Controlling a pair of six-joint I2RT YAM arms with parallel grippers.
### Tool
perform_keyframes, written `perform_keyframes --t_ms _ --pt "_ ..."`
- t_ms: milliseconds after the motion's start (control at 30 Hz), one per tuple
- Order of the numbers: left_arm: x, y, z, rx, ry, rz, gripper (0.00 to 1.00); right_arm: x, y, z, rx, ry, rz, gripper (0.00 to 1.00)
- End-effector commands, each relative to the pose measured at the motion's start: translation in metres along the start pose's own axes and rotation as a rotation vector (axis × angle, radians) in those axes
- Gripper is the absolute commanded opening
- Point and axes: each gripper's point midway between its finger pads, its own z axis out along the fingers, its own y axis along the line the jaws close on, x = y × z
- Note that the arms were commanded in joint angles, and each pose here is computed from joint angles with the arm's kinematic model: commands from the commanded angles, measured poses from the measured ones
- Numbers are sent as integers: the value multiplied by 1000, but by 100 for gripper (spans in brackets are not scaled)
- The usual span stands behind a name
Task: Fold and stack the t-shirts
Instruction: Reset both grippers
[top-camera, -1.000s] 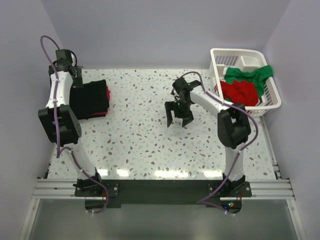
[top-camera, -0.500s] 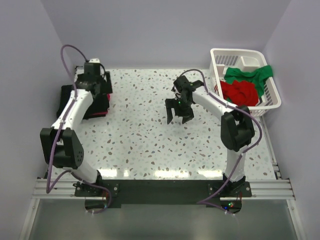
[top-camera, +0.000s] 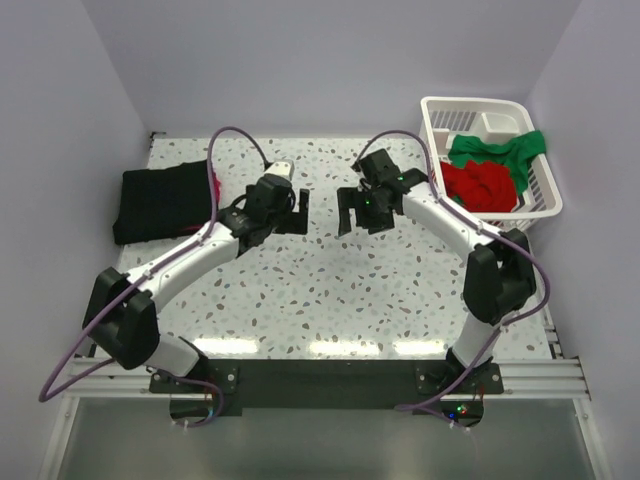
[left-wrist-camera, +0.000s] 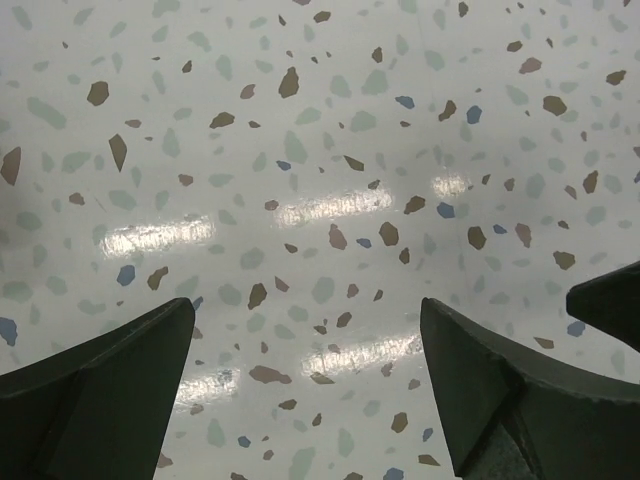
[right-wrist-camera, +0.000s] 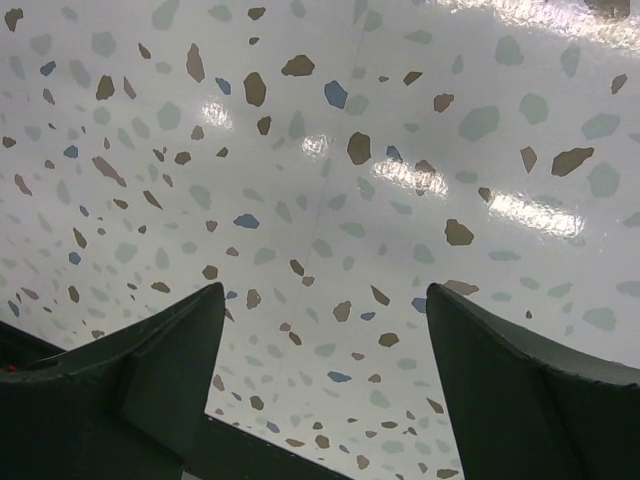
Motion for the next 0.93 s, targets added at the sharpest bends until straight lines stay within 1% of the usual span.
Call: perform_keyframes --t_ms 0,133,267,300,467,733,833,900 --pt "-28 -8 -17 3 -134 -44 100 -23 1 -17 -6 -138 -22 85" --pt "-25 -19 -24 44 -156 -32 100 -21 -3 -21 7 -171 -27 85" --pt "-28 -22 -30 71 -189 -44 100 -25 -4 -34 5 -239 -34 85" --pt "-29 -20 -30 65 -193 -42 100 -29 -2 -41 -3 -269 -38 85" --pt "-29 -16 -32 42 -207 -48 100 -27 -8 -50 17 -305 -36 85" --pt "-35 -14 -37 50 -244 -48 100 -24 -7 -66 -6 -374 -29 85" --pt "-36 -14 -37 50 -247 -43 100 -26 -11 -71 5 -417 -22 85" --pt "-37 -13 -38 45 -251 -40 100 -31 -8 -82 -10 -469 -20 85"
